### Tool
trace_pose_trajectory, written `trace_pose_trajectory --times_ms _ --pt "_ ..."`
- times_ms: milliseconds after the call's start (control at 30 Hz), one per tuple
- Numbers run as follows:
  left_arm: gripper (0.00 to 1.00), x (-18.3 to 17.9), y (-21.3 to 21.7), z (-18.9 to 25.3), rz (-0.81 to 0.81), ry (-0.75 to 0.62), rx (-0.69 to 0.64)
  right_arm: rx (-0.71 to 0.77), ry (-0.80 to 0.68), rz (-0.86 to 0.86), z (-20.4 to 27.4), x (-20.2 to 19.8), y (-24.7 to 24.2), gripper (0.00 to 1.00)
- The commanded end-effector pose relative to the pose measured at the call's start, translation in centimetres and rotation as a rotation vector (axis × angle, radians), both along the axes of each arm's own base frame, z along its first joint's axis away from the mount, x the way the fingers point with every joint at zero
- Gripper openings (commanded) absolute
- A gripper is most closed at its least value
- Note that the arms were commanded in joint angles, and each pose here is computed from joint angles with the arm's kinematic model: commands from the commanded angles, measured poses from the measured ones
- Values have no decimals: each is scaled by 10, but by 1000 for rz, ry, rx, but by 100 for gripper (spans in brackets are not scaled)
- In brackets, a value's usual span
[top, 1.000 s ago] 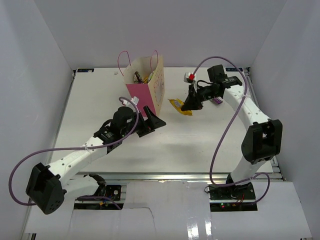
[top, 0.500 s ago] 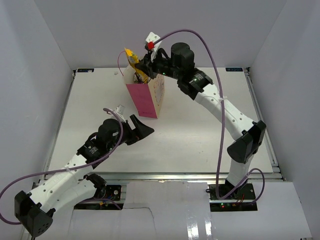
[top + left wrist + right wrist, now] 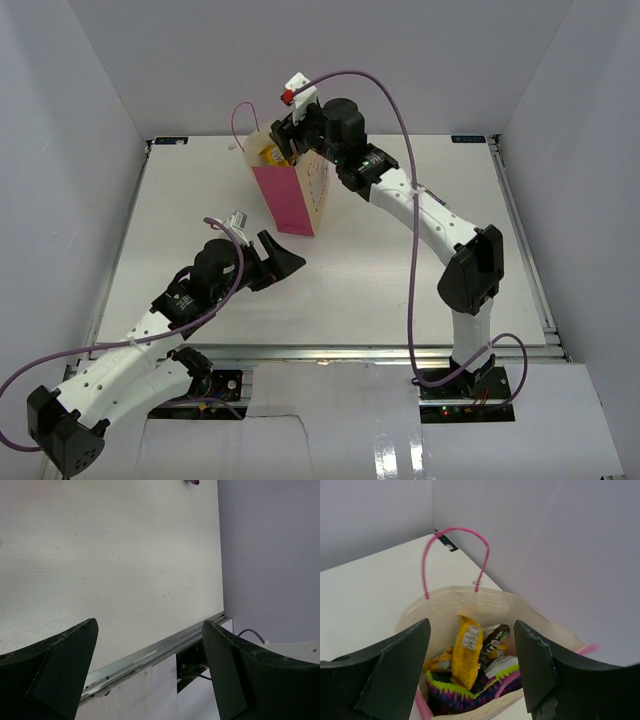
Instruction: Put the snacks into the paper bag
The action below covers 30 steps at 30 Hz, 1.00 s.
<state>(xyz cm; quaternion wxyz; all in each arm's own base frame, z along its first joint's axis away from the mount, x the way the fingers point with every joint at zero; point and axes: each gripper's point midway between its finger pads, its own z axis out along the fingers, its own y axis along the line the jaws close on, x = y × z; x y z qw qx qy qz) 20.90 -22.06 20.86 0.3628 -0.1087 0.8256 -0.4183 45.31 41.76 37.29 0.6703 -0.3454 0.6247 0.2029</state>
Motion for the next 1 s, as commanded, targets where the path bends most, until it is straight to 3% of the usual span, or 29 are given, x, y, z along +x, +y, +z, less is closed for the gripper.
trace_pose_trajectory --times_ms 0,33,67,100,200,433,567,800,967 --pt "95 3 0 11 -7 -38 24 85 -178 186 106 -62 -31 75" --pt "96 5 0 11 -6 -40 29 19 -157 240 101 -70 -51 75" --pt "96 5 0 11 -8 -43 32 -21 -160 448 96 -100 -48 83" --pt "96 5 0 10 -12 -44 42 -57 -150 512 88 -107 -59 87" --pt "96 5 2 9 -13 -53 60 -134 1 489 32 -92 -107 89" --pt "96 4 7 17 -14 -93 80 -233 466 21 -133 7 -282 86" --pt "97 10 10 18 11 -105 95 -394 553 -238 -190 42 -350 95" --pt "97 12 6 15 5 -89 94 -527 574 -234 -235 78 -375 95" --pt "97 11 7 17 13 -87 83 -596 628 -204 -275 84 -381 89"
